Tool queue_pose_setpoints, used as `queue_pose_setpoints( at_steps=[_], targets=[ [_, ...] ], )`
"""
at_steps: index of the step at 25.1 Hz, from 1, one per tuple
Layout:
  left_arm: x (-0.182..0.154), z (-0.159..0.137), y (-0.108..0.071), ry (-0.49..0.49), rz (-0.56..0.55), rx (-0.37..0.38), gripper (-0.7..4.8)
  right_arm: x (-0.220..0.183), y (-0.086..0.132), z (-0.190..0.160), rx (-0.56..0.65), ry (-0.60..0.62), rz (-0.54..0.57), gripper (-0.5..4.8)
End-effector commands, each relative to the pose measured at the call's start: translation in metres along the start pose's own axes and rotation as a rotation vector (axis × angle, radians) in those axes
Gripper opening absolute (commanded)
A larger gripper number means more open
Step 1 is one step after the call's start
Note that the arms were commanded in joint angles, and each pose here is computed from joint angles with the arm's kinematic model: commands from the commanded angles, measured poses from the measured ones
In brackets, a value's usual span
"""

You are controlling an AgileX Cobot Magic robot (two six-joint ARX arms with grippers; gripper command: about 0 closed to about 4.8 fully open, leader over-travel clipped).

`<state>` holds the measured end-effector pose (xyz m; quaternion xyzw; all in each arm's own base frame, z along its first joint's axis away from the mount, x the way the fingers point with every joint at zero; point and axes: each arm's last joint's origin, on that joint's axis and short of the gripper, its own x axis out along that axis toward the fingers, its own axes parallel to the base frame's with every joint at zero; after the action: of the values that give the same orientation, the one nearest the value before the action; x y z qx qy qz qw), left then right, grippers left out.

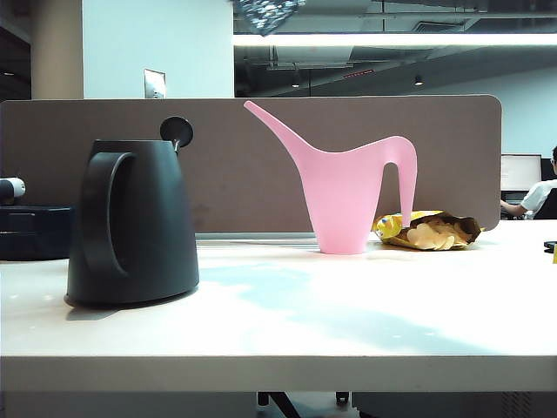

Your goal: Pour the water from the cup into the kettle.

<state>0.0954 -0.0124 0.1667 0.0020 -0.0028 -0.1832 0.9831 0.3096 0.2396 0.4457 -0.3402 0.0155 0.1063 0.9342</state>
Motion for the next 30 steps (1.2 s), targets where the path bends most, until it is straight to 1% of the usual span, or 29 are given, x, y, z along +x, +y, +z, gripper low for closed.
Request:
queue_pose_setpoints(
  at_steps=[1, 2, 4, 7, 8, 10, 13, 14, 15, 16, 19, 20, 22, 23, 24, 26, 28, 30],
  targets=[
    [0.0, 0.001, 0.0, -0.009, -0.005, 0.003, -0.05, 0.002, -0.036, -0.021, 0.252, 0.039, 0.048, -0.09],
    [0.0, 0.001, 0.0, -0.009, -0.005, 0.003, -0.05, 0.004, -0.045, -0.029, 0.313, 0.056, 0.066, -0.09],
    [0.0, 0.001, 0.0, -0.008, -0.005, 0.003, -0.05, 0.009, -0.058, -0.043, 0.367, 0.092, 0.088, -0.09],
    [0.0, 0.001, 0.0, -0.003, -0.005, 0.001, -0.05, 0.017, -0.061, -0.061, 0.414, 0.122, 0.124, -0.09],
    [0.0, 0.0, 0.0, 0.006, -0.005, -0.003, -0.05, 0.021, -0.06, -0.071, 0.448, 0.138, 0.142, -0.09],
    [0.0, -0.002, 0.0, 0.024, -0.005, -0.011, -0.05, 0.025, -0.053, -0.087, 0.504, 0.143, 0.165, -0.09],
    [0.0, -0.002, 0.0, 0.028, -0.005, -0.013, -0.05, 0.029, -0.04, -0.111, 0.53, 0.151, 0.169, -0.09],
    [0.0, -0.002, 0.0, 0.028, -0.005, -0.013, -0.05, 0.031, -0.035, -0.123, 0.547, 0.153, 0.175, -0.09],
    [0.0, -0.002, 0.0, 0.028, -0.005, -0.013, -0.05, 0.031, -0.031, -0.128, 0.561, 0.155, 0.179, -0.09],
    [0.0, -0.002, 0.0, 0.028, -0.005, -0.013, -0.05, 0.033, -0.027, -0.139, 0.596, 0.165, 0.184, -0.09],
    [0.0, -0.002, 0.0, 0.027, -0.005, -0.013, -0.05, 0.037, -0.017, -0.163, 0.634, 0.18, 0.176, -0.09],
    [0.0, -0.002, 0.0, 0.027, -0.005, -0.013, -0.05, 0.038, -0.014, -0.177, 0.663, 0.192, 0.175, -0.09],
    [0.0, -0.002, 0.0, 0.027, -0.005, -0.013, -0.05, 0.038, -0.008, -0.189, 0.693, 0.208, 0.169, -0.09],
    [0.0, -0.002, 0.0, 0.026, -0.005, -0.013, -0.05, 0.038, -0.004, -0.208, 0.723, 0.217, 0.165, -0.09],
    [0.0, -0.002, 0.0, 0.026, -0.005, -0.013, -0.05, 0.037, 0.001, -0.217, 0.743, 0.219, 0.161, -0.09],
    [0.0, -0.002, 0.0, 0.026, -0.005, -0.013, -0.06, 0.035, 0.005, -0.228, 0.762, 0.223, 0.15, -0.09],
    [0.0, -0.002, 0.0, 0.026, -0.005, -0.013, -0.05, 0.033, 0.012, -0.238, 0.773, 0.203, 0.165, -0.09],
    [0.0, -0.002, 0.0, 0.026, -0.005, -0.013, -0.05, 0.026, 0.026, -0.255, 0.779, 0.159, 0.177, -0.09]
  ],
)
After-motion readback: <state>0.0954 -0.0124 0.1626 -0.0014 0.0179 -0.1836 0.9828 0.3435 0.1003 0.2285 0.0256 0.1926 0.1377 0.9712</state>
